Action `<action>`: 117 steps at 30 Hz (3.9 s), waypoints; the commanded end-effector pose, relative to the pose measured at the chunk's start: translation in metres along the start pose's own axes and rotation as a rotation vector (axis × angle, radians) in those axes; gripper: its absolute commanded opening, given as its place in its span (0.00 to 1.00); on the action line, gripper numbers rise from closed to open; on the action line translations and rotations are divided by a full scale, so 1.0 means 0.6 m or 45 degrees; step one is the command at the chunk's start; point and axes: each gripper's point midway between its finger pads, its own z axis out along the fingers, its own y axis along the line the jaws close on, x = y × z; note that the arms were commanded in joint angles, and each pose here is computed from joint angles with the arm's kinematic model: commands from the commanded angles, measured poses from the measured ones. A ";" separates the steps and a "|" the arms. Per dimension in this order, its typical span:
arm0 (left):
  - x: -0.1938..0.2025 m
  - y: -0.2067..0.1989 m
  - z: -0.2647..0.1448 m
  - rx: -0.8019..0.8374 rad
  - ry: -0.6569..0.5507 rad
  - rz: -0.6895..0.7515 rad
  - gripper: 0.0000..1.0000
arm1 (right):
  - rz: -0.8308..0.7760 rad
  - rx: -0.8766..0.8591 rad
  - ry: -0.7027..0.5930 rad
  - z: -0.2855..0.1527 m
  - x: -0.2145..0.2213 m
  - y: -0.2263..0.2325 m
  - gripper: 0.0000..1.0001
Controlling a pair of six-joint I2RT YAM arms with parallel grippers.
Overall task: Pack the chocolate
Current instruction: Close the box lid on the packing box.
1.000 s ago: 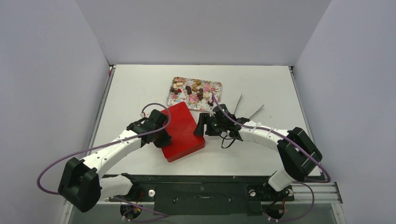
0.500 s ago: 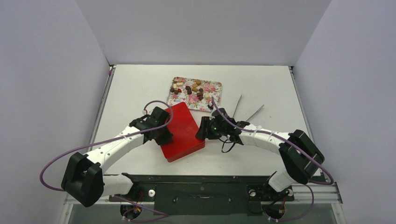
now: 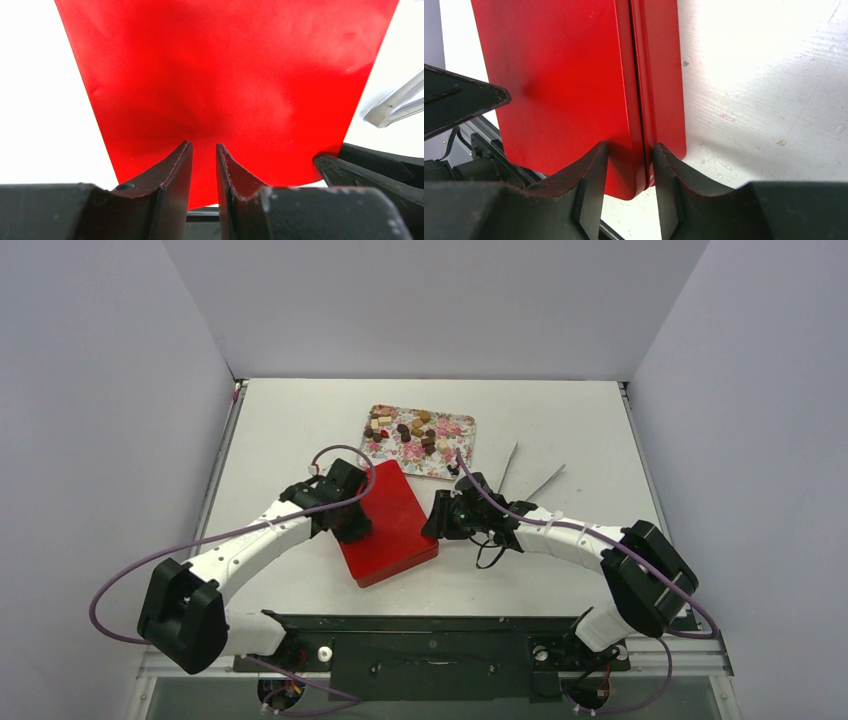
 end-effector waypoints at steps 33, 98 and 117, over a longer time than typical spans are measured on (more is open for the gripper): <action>0.008 0.117 0.001 -0.078 -0.029 -0.178 0.05 | 0.011 -0.097 -0.018 -0.004 -0.007 0.039 0.34; 0.029 0.051 -0.061 0.582 -0.081 -0.339 0.78 | 0.017 -0.087 -0.029 0.006 -0.001 0.045 0.51; 0.022 0.035 -0.079 0.603 -0.064 -0.330 0.53 | 0.023 -0.094 -0.019 0.011 0.003 0.046 0.50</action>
